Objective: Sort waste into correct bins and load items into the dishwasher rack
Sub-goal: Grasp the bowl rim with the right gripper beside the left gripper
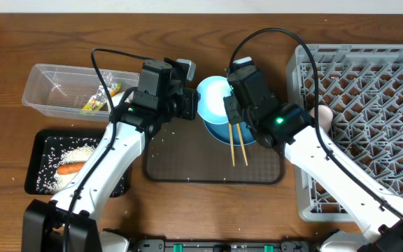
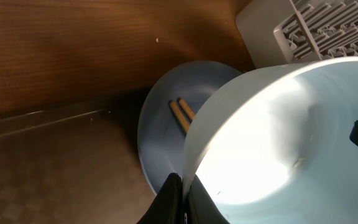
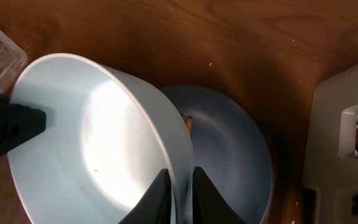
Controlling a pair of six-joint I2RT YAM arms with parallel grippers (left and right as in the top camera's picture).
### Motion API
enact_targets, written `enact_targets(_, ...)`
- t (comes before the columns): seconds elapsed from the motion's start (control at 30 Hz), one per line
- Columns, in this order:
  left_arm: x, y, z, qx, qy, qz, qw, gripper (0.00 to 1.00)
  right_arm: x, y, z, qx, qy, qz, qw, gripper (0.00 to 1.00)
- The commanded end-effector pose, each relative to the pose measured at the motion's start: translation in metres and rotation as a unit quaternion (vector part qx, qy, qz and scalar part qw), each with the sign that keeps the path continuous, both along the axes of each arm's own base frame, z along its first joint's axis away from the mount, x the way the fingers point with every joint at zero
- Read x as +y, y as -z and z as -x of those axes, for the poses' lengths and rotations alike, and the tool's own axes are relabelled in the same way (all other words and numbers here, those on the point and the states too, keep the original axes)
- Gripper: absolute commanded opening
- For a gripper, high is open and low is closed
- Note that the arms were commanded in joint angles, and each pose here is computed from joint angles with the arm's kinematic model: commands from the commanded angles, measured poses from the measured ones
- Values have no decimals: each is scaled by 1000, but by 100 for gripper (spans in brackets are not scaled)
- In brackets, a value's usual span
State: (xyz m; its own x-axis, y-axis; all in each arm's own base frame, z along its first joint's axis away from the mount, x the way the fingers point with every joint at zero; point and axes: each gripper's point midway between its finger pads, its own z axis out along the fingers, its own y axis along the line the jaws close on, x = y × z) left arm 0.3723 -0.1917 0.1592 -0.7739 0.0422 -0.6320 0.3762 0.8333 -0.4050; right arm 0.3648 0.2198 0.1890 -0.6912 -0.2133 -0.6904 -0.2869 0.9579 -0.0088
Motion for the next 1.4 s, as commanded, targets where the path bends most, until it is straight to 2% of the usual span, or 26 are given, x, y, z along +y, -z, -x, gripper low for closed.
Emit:
enact_targets(0.0, -1, -1, 1, -3, 6, 3, 1000, 6, 0, 4, 0, 0, 5, 7, 1000, 12)
enact_targets(0.2, -1, -1, 1, -3, 6, 3, 1000, 6, 1, 2, -1, -4, 5, 4, 1000, 1)
enact_targets(0.7, -1, -1, 1, -2, 6, 3, 1000, 6, 1, 5, -2, -2, 5, 7, 1000, 1)
enact_targets(0.9, -1, -2, 1, -2, 8, 4, 1000, 7, -11, 4, -6, -15, 30, 33, 999, 1)
enact_targets(1.03, -4, -4, 3, -1, 16, 13, 1000, 16, -14, 4, -7, -19, 36, 38, 998, 1)
enact_targets(1.2, -4, -6, 4, -3, 17, 14, 1000, 17, -17, 3, -9, -22, 42, 42, 998, 1)
enact_targets(1.23, -4, -7, 4, -4, 17, 14, 1000, 22, -18, 3, -9, -23, 44, 44, 998, 1)
enact_targets(1.37, -4, -8, 4, -6, 17, 15, 1000, 28, -20, 2, -10, -26, 48, 48, 997, 1)
